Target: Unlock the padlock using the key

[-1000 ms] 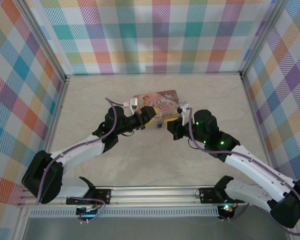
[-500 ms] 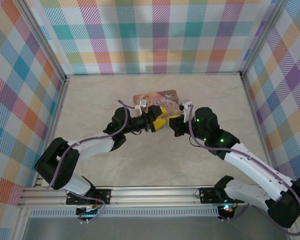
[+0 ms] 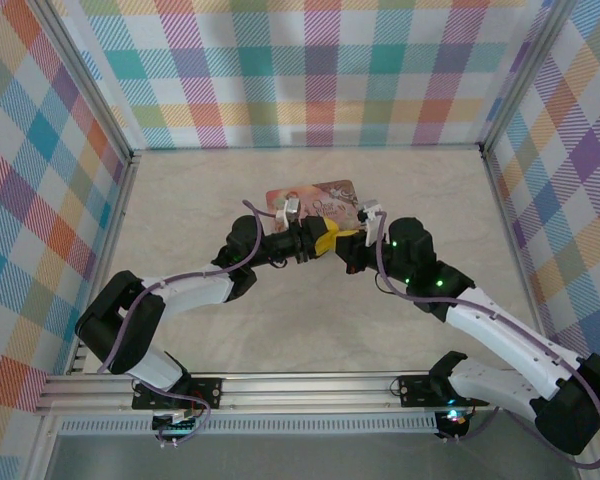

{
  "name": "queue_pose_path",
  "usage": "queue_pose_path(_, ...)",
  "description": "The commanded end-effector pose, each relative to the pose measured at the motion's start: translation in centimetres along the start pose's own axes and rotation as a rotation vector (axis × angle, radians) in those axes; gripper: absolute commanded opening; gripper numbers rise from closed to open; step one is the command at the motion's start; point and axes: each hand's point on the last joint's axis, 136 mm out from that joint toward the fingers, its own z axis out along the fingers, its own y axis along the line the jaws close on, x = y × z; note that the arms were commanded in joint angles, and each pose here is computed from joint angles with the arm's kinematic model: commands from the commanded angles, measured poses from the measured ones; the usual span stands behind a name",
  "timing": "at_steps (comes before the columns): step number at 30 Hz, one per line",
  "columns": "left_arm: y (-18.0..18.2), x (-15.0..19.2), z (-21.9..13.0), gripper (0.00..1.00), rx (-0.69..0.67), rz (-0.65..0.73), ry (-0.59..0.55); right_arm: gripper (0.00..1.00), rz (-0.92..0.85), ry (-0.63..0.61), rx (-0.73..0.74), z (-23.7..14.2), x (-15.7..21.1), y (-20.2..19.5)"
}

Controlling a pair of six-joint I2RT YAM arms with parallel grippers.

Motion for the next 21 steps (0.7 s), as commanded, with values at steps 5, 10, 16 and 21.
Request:
queue_pose_path(5,-1.2,-0.2,0.6,0.2,0.045,0.027,0.002,0.0,0.006,-0.008,-0.008,-1.3,1.0,-0.1)
queue_pose_path(10,-0.6,-0.5,0.8,0.09,0.036,0.023,-0.001,0.0,0.004,-0.005,-0.004,-2.0,1.5,-0.2)
queue_pose_path(16,-0.1,-0.8,0.6,0.05,0.02,0.023,-0.011,0.0,0.006,0.003,-0.007,-2.6,2.3,-0.2)
queue_pose_path(21,0.3,-1.0,0.1,0.09,-0.003,0.03,-0.029,0.0,0.008,0.004,-0.001,-3.3,2.7,-0.4)
